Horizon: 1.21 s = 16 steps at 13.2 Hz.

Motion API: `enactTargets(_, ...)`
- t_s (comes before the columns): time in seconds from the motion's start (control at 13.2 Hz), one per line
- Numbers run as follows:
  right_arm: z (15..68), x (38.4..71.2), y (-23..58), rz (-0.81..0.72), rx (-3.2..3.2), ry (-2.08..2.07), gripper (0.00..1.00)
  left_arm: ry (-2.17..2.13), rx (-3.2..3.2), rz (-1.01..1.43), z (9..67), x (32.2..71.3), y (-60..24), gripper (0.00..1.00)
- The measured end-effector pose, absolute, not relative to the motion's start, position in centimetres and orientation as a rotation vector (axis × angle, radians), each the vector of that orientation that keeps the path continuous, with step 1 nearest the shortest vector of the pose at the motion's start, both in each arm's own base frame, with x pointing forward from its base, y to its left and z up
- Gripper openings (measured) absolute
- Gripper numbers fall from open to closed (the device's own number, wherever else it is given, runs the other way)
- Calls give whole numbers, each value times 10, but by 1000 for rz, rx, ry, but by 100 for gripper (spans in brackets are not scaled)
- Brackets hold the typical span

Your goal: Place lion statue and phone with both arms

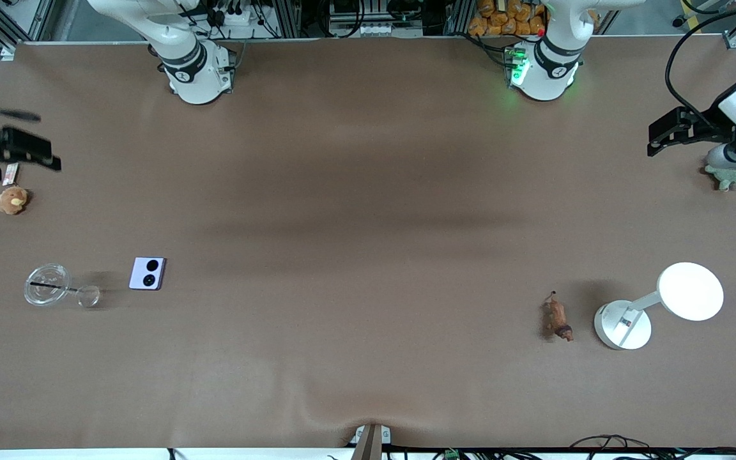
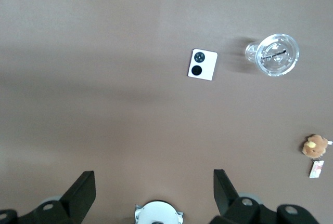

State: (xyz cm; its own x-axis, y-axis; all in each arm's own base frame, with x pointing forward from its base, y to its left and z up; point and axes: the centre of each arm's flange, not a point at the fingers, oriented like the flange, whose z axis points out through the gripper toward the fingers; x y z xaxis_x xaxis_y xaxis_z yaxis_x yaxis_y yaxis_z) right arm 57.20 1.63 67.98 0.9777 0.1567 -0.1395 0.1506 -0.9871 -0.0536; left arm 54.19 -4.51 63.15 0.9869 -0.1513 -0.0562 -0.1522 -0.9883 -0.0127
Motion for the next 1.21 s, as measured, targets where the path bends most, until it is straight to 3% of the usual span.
enactTargets(0.23, 680, 540, 3, 128, -3081, -215, 100, 237, -3115, 87, 630, 544, -45, 100)
enactTargets(0.46, 662, 519, -4, 163, -3075, -203, 100, 237, -3115, 83, 632, 544, -45, 100)
enactTargets(0.91, 660, 519, -19, 180, -3128, -393, 100, 237, -3115, 82, 632, 544, -45, 100)
enactTargets(1.21, 659, 516, -11, 212, -3132, -238, 100, 237, -3115, 80, 632, 544, -45, 100)
